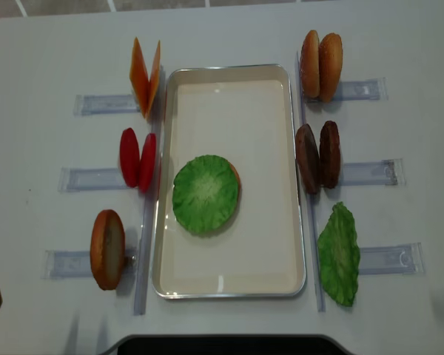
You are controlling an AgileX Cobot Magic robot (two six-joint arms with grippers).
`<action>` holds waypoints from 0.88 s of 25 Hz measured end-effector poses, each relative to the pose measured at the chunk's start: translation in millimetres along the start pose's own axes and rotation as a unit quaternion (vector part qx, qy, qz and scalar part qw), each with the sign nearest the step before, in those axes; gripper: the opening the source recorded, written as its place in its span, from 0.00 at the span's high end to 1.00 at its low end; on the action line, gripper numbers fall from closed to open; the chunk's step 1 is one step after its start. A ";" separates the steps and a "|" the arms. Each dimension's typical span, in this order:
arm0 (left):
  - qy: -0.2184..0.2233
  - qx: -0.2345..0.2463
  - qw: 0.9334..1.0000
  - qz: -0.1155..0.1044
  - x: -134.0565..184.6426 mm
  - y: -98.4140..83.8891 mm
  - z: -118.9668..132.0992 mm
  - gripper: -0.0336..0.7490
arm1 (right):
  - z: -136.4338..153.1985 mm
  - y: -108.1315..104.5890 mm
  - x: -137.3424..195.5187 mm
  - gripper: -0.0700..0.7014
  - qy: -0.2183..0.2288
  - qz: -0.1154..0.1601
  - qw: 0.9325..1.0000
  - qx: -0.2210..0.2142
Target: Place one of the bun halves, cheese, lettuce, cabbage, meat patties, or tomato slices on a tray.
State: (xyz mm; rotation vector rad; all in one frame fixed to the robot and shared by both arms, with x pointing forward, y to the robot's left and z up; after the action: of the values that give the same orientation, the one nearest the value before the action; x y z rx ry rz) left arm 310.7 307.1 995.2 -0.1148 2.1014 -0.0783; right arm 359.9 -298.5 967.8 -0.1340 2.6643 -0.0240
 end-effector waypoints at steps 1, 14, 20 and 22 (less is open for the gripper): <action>0.000 0.000 1.000 0.000 0.0 0.0 0.0 0.44 | 0.6 0.6 4.8 0.31 -0.015 -0.003 1.000 0.002; 0.000 0.000 1.000 0.000 0.0 0.0 0.0 0.44 | -36.7 2.5 20.8 0.36 -0.188 -0.014 0.982 0.027; 0.000 0.000 1.000 0.000 0.0 0.0 0.0 0.44 | -52.1 3.6 27.6 0.36 -0.253 -0.017 0.967 0.036; 0.000 0.000 1.000 0.000 0.0 0.0 0.0 0.44 | -55.5 3.8 29.6 0.36 -0.269 -0.018 0.962 0.039</action>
State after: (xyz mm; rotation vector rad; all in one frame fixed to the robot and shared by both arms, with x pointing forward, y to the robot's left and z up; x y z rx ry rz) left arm 310.7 307.1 995.2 -0.1148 2.1014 -0.0783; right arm 308.0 -297.9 1003.5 -0.1397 2.1140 -0.0897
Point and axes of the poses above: a point on each arm's last joint axis where the gripper is mounted, z pointing out along that axis toward the gripper, y along the wrist's bending axis when the last joint is at zero, x = y × z, the point moved 9 cm from there along z, pointing out along that axis toward the gripper, and after that the axes turned 11 degrees about -z, right-handed, at the moved point
